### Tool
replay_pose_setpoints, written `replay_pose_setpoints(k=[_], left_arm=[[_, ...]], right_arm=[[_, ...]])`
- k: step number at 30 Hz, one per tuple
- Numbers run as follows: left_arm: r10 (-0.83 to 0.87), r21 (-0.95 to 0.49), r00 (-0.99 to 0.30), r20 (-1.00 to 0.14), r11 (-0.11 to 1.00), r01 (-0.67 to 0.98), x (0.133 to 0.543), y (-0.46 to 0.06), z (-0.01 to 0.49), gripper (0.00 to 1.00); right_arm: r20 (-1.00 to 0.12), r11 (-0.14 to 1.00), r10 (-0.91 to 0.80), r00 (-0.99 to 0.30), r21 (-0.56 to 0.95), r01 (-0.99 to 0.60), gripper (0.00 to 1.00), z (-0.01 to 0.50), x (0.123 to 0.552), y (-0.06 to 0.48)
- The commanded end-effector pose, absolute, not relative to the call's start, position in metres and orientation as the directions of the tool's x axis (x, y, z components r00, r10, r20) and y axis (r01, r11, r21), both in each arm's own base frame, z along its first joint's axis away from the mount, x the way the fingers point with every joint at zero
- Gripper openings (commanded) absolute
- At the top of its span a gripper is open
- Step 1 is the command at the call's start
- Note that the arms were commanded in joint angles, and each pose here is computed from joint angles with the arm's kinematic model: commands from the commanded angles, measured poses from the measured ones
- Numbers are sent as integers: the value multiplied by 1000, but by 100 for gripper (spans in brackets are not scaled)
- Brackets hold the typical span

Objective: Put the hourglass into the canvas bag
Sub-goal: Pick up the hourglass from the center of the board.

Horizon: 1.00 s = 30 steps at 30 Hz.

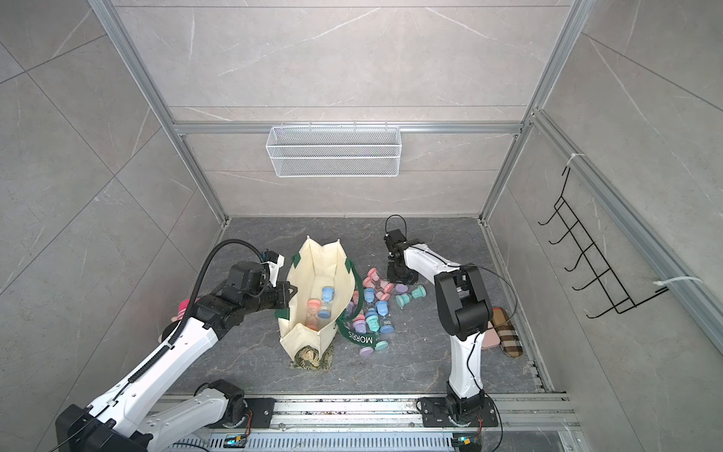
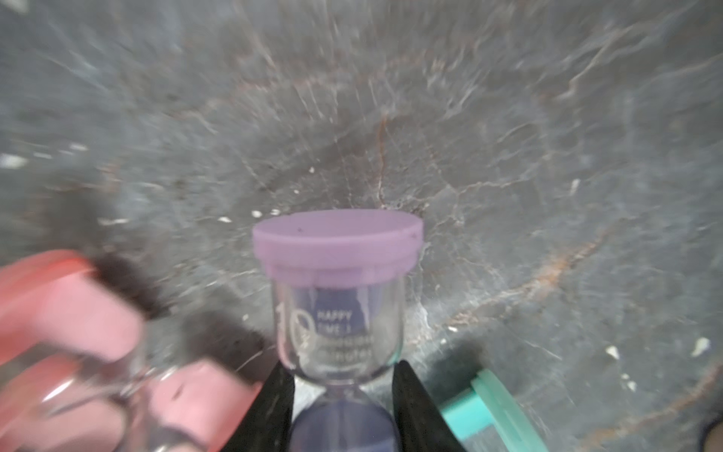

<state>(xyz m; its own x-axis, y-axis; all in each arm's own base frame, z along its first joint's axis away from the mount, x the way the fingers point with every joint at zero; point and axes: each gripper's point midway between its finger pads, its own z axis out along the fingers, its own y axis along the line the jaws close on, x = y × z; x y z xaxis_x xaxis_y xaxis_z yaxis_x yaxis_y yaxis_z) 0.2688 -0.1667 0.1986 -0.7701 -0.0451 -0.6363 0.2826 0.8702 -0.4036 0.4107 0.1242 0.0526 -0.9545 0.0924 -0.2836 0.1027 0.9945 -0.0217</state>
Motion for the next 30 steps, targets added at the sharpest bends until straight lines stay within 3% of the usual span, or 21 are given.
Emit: replay_pose_setpoints(k=[1, 14, 24, 30], left_arm=[[-35, -418, -746, -665, 846, 332, 272, -176, 213, 0], [-33, -420, -750, -660, 844, 333, 273, -177, 211, 0], [-33, -418, -750, -661, 846, 331, 273, -177, 211, 0], [-32, -418, -752, -659, 846, 330, 273, -177, 210, 0]], right_arm=[[-341, 993, 116, -933, 32, 112, 0, 86, 408, 126], [-470, 972, 192, -861, 209, 102, 0, 164, 379, 140], [-628, 947, 137, -766, 311, -86, 0, 243, 334, 210], [-666, 897, 134, -733, 396, -195, 0, 272, 304, 258]])
